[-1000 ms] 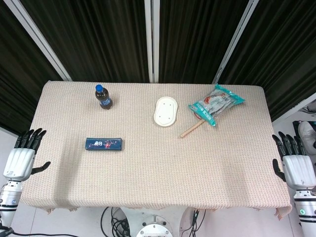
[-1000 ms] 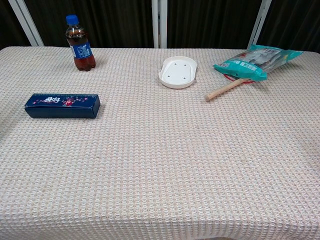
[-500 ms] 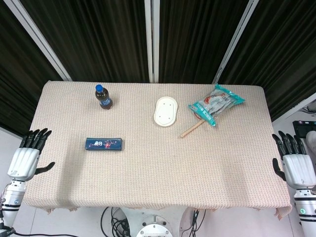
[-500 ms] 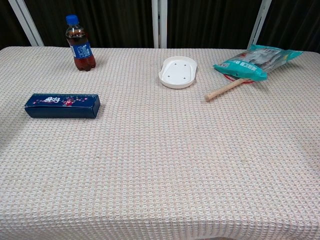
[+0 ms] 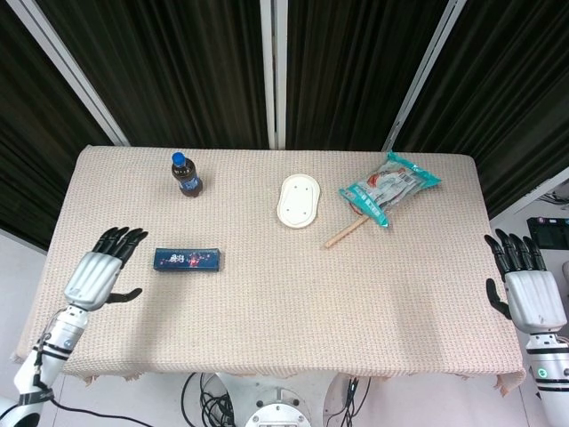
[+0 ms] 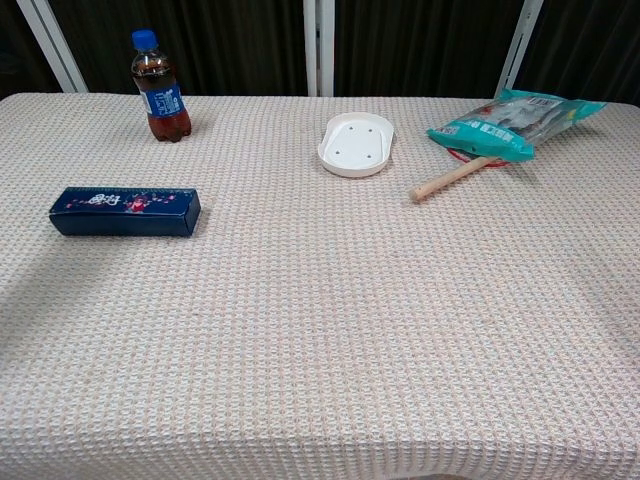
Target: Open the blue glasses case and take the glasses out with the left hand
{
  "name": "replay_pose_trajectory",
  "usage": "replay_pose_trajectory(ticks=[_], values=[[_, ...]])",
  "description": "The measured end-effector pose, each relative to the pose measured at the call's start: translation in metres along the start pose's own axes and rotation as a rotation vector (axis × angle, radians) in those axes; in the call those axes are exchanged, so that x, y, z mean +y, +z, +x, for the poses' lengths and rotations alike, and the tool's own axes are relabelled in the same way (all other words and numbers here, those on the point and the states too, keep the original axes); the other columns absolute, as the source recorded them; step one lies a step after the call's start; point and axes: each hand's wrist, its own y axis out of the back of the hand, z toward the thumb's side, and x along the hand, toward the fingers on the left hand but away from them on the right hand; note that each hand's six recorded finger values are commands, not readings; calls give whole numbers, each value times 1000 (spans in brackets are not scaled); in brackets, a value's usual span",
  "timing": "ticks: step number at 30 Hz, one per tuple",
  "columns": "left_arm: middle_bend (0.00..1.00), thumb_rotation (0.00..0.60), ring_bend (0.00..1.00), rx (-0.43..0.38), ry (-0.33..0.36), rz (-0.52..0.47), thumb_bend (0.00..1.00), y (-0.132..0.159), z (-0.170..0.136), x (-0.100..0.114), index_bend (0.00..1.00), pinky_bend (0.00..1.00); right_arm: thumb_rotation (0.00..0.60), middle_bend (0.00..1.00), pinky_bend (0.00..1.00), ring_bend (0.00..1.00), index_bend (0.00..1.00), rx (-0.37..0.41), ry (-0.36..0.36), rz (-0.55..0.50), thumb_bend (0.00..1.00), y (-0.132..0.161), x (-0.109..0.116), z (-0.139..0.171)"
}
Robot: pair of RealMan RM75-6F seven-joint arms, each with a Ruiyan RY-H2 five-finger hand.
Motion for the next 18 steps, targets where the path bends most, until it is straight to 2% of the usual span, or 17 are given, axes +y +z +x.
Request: replay_pose_trajectory(ticks=[10,18], values=[[106,600,0,-17,-117,-29,150,19,35,-41,59,71,600,0,0,0,0,-23,-21,-6,477,-8,7,8],[136,600,0,1,-130,-31,203,15,53,-49,77,76,600,0,0,0,0,-25,-13,-8,477,-9,5,8]])
